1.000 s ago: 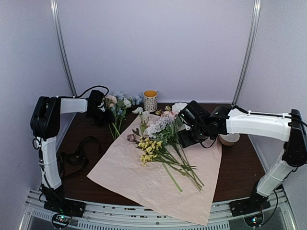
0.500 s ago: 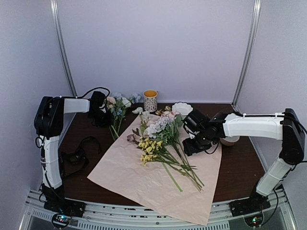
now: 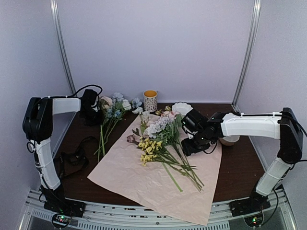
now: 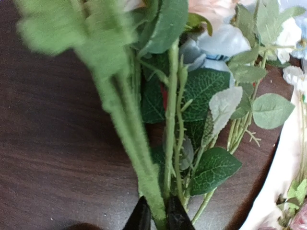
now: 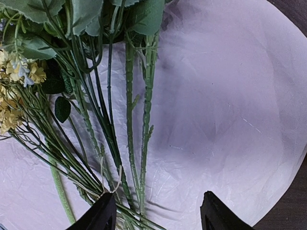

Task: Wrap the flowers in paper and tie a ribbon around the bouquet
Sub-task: Pick up the fake flower from the center of the board.

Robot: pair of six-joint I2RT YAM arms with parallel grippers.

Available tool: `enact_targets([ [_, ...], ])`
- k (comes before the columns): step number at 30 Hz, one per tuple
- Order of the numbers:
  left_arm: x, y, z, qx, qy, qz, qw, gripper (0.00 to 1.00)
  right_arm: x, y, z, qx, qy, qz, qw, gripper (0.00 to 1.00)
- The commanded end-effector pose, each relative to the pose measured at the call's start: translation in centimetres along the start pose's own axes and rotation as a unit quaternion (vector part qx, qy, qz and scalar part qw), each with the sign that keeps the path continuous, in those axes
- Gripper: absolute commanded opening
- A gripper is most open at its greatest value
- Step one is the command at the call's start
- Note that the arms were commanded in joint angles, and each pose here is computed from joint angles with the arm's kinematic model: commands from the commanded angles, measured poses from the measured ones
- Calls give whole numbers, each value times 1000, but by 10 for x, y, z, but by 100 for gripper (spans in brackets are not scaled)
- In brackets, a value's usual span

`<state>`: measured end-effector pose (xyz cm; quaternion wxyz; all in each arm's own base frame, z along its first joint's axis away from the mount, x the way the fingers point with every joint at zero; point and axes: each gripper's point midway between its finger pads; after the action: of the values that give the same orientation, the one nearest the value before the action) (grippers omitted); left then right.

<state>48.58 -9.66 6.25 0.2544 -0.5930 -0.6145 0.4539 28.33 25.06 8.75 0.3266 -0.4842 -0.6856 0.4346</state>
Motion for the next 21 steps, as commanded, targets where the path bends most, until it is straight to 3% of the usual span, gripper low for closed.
enact_targets([
  [1,12,-11,-10,-20,6,-10,1000,2,4,-6,-11,-10,-1,-7,1000,60],
  [11,2,-65,-39,-115,9,27,993,0,2,-11,-14,-16,-2,-2,1000,61],
  [16,-10,-83,-43,-133,15,60,989,0,5,-14,-20,-18,-5,-5,1000,61],
  [21,-21,-138,-61,-228,12,108,968,0,4,-23,-24,-30,-11,-8,999,61],
])
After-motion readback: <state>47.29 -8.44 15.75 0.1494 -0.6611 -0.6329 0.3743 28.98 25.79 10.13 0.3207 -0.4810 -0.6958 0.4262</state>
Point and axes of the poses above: each gripper's point midway between its finger pads, its own y axis out along the fingers, its own x axis along the line the jaws close on, z = x × y
